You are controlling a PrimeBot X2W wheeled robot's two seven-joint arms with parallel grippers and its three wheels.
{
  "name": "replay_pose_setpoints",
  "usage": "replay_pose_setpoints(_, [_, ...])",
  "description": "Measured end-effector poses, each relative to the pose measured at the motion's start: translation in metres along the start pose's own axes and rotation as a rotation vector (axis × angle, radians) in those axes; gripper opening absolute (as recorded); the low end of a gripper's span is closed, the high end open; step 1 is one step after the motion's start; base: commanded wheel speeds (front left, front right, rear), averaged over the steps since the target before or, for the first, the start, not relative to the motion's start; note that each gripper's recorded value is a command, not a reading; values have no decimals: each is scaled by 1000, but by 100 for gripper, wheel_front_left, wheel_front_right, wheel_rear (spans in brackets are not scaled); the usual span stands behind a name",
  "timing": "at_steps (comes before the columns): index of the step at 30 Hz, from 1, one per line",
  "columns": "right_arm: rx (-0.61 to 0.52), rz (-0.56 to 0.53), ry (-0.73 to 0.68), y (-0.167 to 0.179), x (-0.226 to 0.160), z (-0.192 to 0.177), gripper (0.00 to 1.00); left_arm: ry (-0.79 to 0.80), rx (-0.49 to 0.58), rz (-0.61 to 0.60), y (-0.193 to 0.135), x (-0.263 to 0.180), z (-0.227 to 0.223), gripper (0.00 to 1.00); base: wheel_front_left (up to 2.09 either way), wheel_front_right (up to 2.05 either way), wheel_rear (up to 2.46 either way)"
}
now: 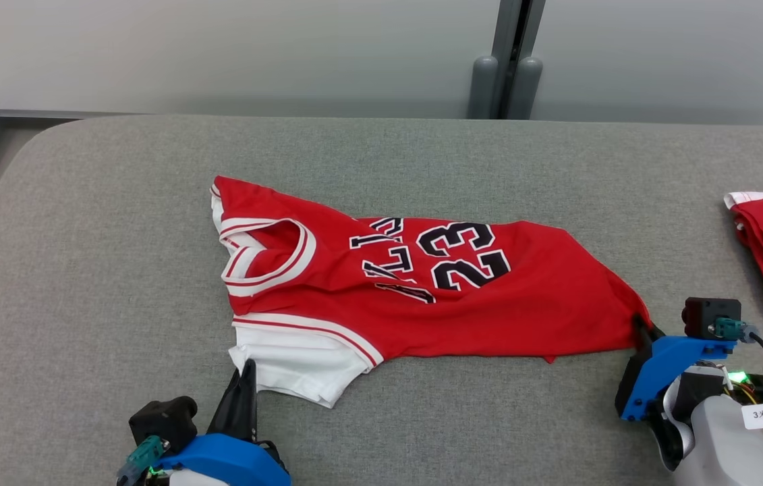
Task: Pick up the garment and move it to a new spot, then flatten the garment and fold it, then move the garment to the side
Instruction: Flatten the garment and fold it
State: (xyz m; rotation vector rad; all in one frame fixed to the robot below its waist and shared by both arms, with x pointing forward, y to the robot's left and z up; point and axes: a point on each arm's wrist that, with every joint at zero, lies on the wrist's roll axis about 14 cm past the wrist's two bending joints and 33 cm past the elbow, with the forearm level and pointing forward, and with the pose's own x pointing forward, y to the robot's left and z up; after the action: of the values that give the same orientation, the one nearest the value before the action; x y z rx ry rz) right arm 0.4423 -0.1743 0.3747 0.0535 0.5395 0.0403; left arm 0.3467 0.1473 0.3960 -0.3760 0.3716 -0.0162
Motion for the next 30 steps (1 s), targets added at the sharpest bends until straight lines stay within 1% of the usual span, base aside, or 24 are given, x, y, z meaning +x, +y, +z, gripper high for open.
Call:
replay_pose_setpoints(3, [47,13,-36,4,-3,8,0,-39,4,-25,-7,1,12,0,0,0,0])
replay_pose_setpoints(6, [109,41,-92,11,-7,25,0,-116,-1,-74,-18,4,38,0,0,0,0])
replay_pose_setpoints(9, [163,80,-166,20,-15,50,0,-231,-10,-148,-37,5,81,0,0,0,0])
replay_pose_setpoints(11, [180,109,-223,26,-23,72,0,-309,-3,-193,-46,2,113,0,0,0,0])
replay_pose_setpoints(14, [213,163,-307,35,-43,104,0,-428,32,-279,-68,-10,164,0,0,0,0])
replay_pose_setpoints(18, [274,243,-426,38,-80,149,0,-583,98,-402,-103,-38,232,0,0,0,0])
replay_pose_setpoints(19, [283,265,-496,33,-103,172,0,-662,131,-460,-120,-55,264,0,0,0,0])
replay_pose_setpoints(21, [297,290,-570,28,-127,195,0,-737,154,-523,-140,-75,294,0,0,0,0])
replay_pose_setpoints(27, [303,320,-788,11,-199,250,0,-909,247,-660,-185,-123,356,0,0,0,0])
replay_pose_setpoints(30, [283,309,-877,1,-232,268,0,-971,294,-708,-204,-141,377,0,0,0,0])
